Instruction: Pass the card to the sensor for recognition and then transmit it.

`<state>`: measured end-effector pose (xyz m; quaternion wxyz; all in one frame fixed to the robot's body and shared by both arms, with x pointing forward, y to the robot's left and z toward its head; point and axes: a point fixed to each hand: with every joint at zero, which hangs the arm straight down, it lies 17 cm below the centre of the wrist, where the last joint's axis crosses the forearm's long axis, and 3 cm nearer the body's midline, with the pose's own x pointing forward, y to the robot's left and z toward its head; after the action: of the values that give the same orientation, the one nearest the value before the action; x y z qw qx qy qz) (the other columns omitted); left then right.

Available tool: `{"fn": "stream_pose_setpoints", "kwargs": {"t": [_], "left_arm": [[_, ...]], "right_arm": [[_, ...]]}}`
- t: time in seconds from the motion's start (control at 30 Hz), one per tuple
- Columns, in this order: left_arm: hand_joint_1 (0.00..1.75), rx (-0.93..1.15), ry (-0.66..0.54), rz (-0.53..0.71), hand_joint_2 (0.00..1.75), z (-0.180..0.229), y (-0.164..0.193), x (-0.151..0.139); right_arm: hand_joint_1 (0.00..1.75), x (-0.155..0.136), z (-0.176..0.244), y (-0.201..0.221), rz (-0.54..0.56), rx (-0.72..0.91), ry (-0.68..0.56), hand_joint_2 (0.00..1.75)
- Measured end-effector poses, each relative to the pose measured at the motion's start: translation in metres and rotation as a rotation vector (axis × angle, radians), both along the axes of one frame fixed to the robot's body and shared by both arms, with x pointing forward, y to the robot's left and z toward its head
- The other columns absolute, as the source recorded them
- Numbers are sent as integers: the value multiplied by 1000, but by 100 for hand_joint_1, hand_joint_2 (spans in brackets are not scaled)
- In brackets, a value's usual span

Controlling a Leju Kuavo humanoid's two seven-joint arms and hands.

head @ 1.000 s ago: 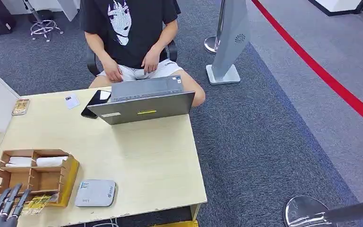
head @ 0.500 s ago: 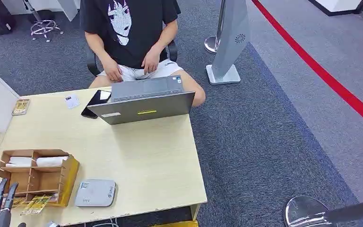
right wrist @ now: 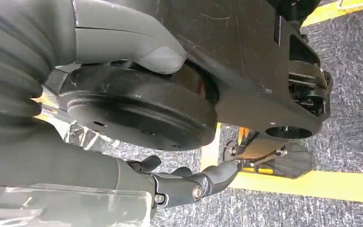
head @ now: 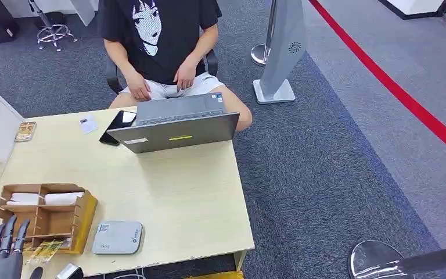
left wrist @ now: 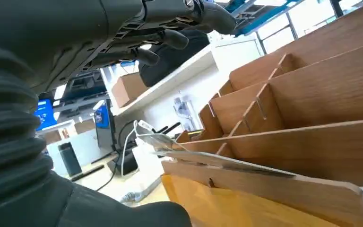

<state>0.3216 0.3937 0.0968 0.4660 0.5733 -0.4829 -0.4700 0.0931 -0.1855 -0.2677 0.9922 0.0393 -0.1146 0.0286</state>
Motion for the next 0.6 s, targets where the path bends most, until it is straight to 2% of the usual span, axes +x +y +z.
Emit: {"fn": "stream_pose_setpoints", "kwargs": {"t": [0.33,0.37,0.4,0.6], "left_arm": [[0,-21,1,-13,175,-3,-14,5],[23,-22,0,-14,175,-3,-14,5],[175,-22,0,-16,175,-3,-15,5],[175,-28,13,-18,175,-6,-16,6]], "right_arm": [[0,0,0,0,2,0,0,175],[0,0,0,0,1,-1,0,175],[0,0,0,0,2,0,0,175],[0,0,0,0,0,0,0,175]]}}
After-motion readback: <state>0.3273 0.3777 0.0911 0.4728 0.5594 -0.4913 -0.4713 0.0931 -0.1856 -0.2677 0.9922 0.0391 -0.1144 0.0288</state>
